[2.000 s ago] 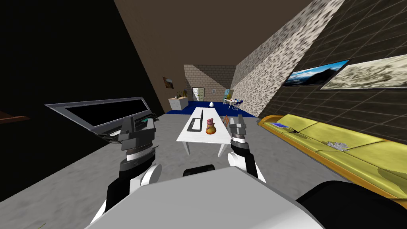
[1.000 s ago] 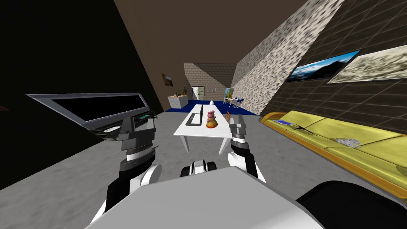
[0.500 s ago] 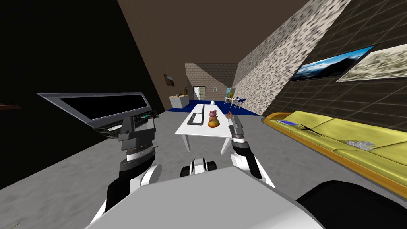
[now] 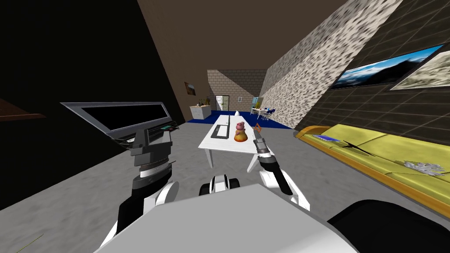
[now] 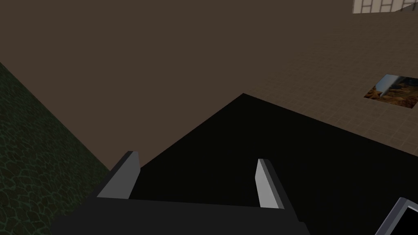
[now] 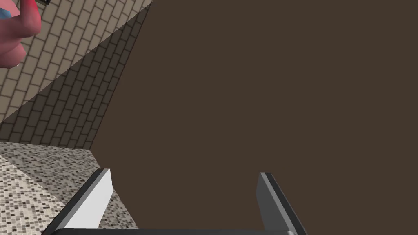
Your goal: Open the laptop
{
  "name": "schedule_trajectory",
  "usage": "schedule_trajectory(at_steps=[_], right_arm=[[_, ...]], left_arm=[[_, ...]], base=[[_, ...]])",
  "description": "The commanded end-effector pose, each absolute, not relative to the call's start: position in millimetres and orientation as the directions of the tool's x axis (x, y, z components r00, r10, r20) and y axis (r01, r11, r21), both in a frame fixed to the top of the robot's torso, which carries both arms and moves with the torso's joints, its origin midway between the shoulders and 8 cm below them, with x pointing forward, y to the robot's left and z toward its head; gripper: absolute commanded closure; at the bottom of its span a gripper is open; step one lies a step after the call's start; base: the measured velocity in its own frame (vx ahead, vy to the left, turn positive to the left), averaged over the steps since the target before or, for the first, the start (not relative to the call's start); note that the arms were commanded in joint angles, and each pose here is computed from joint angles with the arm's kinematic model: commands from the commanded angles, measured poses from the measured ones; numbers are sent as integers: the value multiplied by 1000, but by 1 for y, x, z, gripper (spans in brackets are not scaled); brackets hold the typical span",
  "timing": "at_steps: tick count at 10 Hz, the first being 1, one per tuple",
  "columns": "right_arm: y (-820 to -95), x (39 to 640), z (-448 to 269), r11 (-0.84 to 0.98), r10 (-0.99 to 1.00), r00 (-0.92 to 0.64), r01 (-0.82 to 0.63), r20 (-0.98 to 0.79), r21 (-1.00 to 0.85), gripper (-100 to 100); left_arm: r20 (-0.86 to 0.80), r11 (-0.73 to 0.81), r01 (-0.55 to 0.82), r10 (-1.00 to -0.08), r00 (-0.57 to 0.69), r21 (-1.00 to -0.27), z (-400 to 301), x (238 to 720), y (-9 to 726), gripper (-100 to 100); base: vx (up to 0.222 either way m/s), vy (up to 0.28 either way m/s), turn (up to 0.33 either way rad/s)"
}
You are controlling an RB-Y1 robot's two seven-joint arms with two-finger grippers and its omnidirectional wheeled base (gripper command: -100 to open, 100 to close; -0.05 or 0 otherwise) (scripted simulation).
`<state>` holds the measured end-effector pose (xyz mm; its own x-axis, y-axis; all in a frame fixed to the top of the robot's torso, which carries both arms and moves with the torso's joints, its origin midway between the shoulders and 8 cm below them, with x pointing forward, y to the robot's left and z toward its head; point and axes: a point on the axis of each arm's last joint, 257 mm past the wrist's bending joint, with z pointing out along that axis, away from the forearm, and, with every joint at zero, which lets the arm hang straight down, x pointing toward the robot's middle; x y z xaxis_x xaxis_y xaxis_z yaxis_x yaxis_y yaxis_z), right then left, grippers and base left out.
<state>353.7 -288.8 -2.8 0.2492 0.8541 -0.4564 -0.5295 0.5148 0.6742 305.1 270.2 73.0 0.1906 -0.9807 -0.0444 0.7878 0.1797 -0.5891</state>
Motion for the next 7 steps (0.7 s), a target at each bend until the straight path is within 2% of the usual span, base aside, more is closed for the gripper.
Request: schedule_trajectory(at_steps=[1,7], right_arm=[[-302,364,-22,637,765,269,-455,-585,622,-100],[-348,380,-64,862,498,289,-264,-817,432,-100]], left_arm=[[-44,180,788,-981,191,-589,73,305,270,0],[-44,180,788,-981,191,-589,73,305,270,0]], base=[[43,118,77],[50,113,86]])
